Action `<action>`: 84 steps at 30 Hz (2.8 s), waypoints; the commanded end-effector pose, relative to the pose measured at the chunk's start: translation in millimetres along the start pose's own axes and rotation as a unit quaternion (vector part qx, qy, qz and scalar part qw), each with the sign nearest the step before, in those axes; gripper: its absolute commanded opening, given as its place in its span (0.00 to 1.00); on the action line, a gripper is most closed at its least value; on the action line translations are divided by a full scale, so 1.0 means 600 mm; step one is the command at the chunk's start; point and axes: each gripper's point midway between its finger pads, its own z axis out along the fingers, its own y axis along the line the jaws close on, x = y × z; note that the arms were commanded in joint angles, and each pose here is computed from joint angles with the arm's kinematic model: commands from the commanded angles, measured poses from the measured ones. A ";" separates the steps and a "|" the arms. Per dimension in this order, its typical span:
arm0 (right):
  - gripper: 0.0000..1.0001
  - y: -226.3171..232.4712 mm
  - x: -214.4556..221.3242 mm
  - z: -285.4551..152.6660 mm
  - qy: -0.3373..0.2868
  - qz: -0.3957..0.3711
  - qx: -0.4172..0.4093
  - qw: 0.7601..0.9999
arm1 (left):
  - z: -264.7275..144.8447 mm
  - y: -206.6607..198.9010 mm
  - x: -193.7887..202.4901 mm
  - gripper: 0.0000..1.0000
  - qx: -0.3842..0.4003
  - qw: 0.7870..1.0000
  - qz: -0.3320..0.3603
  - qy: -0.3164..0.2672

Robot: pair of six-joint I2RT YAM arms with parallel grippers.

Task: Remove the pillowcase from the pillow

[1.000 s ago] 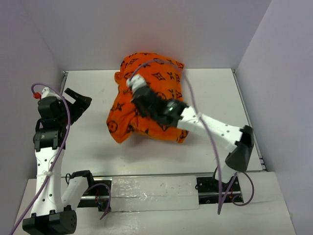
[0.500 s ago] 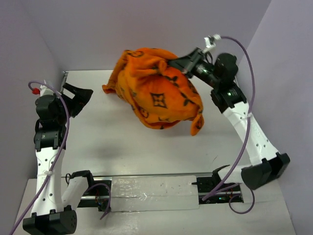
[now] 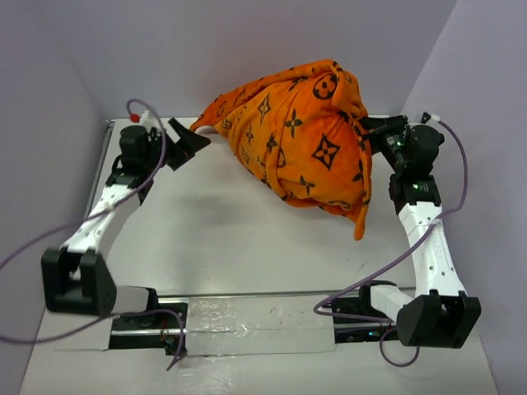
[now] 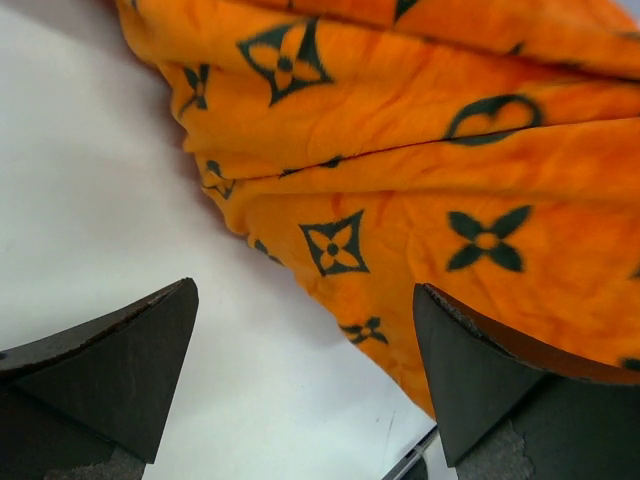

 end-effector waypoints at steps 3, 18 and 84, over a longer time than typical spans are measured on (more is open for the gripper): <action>0.00 -0.027 -0.031 0.008 -0.029 0.017 0.043 0.998 | 0.099 -0.088 -0.001 0.99 0.182 0.977 0.095 0.053; 0.00 -0.091 -0.047 0.038 -0.004 0.011 0.099 0.995 | 0.368 -0.064 0.107 0.90 0.315 0.925 0.126 0.170; 1.00 -0.223 0.252 -0.133 0.159 -0.526 0.204 0.810 | -0.087 -0.055 0.259 0.06 -0.243 0.928 0.264 0.098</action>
